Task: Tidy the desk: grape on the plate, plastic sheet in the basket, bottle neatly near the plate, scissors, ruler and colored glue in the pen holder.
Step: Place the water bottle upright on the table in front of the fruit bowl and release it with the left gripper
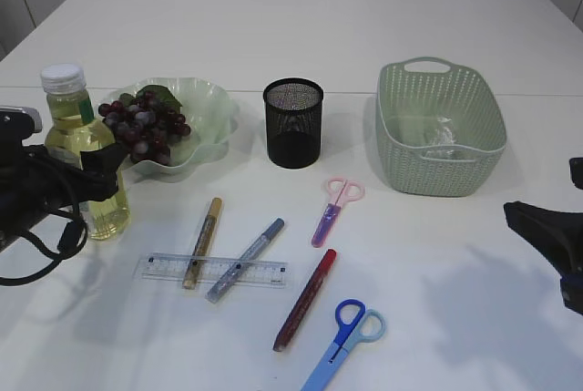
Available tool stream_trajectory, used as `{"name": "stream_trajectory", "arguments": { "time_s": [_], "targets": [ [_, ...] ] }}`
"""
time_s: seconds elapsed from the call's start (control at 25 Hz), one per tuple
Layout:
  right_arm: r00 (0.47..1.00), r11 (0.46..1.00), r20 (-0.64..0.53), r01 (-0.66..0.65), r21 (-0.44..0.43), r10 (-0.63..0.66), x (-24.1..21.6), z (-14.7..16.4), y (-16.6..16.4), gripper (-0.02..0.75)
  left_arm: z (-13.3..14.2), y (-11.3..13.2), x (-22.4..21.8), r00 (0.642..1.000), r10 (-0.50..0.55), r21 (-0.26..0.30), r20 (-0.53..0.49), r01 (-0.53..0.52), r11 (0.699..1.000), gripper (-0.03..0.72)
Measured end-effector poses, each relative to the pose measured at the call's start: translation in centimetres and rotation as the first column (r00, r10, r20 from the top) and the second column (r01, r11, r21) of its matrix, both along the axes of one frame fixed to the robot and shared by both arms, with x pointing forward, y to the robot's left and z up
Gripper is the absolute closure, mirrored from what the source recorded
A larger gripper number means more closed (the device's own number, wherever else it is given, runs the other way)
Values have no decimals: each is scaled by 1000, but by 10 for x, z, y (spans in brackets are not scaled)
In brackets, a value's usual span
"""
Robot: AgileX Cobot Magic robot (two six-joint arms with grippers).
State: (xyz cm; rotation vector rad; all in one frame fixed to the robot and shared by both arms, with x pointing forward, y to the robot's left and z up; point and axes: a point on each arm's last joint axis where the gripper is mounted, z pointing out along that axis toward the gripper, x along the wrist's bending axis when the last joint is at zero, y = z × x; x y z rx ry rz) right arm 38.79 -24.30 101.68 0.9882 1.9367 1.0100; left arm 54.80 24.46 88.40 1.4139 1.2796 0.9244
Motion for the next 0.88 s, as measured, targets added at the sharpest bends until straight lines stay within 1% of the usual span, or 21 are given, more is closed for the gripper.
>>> {"name": "stream_trajectory", "arguments": {
  "time_s": [0.88],
  "targets": [
    [1000,1000,3,-1,2,1,0,0,0,155,1,4,-11,1000,20,-2,-11,-20,1000,130]
  ]
}}
